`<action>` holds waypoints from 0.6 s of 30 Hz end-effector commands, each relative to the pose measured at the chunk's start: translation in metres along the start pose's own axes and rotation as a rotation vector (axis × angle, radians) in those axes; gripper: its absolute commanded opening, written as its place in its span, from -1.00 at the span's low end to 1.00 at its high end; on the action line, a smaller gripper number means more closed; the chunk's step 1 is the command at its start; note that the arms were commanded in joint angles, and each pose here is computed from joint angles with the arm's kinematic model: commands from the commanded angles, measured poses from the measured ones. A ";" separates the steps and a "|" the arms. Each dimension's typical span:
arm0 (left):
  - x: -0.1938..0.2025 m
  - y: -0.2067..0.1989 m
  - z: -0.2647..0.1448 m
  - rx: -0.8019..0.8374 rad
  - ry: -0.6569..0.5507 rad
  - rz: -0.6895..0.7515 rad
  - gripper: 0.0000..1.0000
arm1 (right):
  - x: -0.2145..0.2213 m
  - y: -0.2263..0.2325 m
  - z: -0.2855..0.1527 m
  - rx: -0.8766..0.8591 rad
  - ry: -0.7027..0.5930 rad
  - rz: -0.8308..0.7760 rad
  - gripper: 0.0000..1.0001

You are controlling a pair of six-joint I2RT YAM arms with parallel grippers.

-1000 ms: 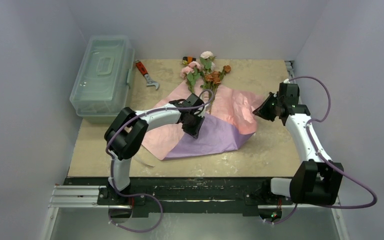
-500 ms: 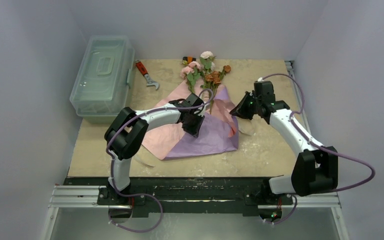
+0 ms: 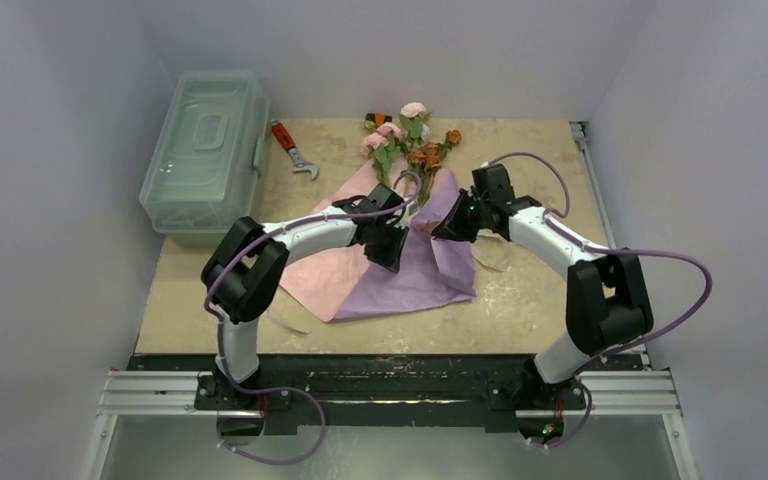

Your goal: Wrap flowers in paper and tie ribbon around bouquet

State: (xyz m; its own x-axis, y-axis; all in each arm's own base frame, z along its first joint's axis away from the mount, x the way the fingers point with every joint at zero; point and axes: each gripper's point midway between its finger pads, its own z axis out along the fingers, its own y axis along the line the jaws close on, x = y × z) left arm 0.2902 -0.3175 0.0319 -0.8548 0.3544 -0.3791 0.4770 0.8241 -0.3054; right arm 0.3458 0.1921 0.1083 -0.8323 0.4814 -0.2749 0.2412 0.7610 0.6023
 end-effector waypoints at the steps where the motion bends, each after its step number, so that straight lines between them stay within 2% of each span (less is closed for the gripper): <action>1: -0.027 -0.004 -0.036 0.031 -0.110 -0.052 -0.58 | -0.003 0.034 0.002 -0.100 0.012 -0.030 -1.00; 3: -0.031 0.000 -0.045 0.028 -0.128 -0.070 -0.57 | 0.003 0.040 0.005 -0.118 0.036 -0.047 -0.84; 8: -0.042 0.015 -0.064 0.003 -0.173 -0.111 -0.50 | 0.019 0.045 0.014 -0.149 0.086 -0.053 -0.70; 12: -0.052 0.024 -0.075 -0.002 -0.194 -0.141 -0.33 | 0.030 0.048 0.019 -0.182 0.126 -0.057 -0.36; 14: -0.054 0.028 -0.078 -0.008 -0.190 -0.156 -0.27 | 0.035 0.049 0.023 -0.190 0.148 -0.063 -0.26; 18: -0.058 0.033 -0.085 -0.019 -0.186 -0.190 -0.26 | 0.042 0.049 0.028 -0.204 0.181 -0.071 -0.18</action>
State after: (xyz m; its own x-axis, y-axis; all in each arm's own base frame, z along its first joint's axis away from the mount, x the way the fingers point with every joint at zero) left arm 0.3272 -0.2735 0.0872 -0.8847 0.1601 -0.4379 0.3307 0.8776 -0.3471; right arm 0.3357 0.2490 0.0989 -0.9111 0.3627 -0.1958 0.1351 0.7114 0.6896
